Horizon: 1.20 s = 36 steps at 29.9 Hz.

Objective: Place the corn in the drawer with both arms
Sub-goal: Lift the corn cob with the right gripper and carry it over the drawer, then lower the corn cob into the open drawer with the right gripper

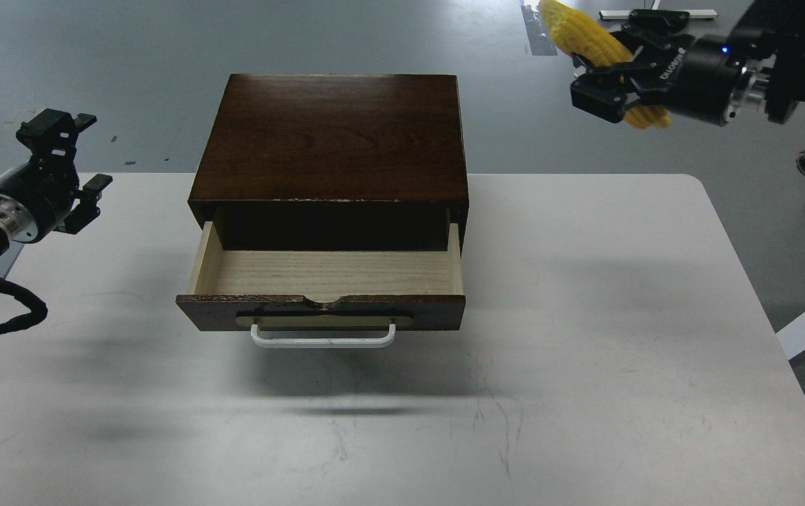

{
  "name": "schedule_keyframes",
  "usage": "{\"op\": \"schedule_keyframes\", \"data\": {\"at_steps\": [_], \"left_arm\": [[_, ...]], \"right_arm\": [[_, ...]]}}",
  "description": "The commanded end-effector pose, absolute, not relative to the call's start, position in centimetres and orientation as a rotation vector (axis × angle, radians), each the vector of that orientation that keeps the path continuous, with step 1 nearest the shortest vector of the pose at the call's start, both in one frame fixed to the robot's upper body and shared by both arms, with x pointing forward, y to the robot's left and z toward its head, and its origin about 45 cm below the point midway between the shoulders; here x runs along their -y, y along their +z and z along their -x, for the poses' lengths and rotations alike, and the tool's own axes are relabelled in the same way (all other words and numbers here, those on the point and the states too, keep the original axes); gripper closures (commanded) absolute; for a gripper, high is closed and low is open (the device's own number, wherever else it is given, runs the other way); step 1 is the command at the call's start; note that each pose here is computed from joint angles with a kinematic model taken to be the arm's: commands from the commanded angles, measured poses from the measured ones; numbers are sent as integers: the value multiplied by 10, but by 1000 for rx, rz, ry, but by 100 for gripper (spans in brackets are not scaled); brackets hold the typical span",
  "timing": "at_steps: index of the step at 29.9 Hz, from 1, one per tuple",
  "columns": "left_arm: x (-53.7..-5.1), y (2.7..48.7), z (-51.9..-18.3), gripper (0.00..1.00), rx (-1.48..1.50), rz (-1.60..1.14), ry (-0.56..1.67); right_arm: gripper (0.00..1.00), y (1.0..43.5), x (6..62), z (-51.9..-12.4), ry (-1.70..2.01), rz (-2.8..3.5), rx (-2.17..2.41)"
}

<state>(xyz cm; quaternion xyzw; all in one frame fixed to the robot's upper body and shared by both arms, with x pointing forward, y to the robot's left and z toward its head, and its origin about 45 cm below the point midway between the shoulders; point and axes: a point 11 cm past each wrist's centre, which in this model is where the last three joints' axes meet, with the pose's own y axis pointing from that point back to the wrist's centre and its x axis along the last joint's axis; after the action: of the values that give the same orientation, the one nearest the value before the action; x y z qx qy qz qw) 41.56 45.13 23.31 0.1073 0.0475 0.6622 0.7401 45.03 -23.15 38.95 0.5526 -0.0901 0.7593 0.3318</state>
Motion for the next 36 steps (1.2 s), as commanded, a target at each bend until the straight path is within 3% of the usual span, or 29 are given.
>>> {"op": "schedule_keyframes", "data": {"at_steps": [1,9,14,23,36], "left_arm": [[-451,235,-416,2,-88,-230,1448],[-451,237,-417,2,-87,-222,1453],[-452,237,-417,2,-86,-222,1454],[-455,240,-416,2,-73,-213,1458],[-461,243,-414,2,-63,-213,1466]], "right_arm": [[82,399,174,-442,2170,-1374,89],[83,373,85,-417,2394,-1316,-169],[83,351,63,-404,2404,-1350,-275],[79,305,62,-391,2336,-1410,-404],[78,286,41,-384,2333,-1456,-432]]}}
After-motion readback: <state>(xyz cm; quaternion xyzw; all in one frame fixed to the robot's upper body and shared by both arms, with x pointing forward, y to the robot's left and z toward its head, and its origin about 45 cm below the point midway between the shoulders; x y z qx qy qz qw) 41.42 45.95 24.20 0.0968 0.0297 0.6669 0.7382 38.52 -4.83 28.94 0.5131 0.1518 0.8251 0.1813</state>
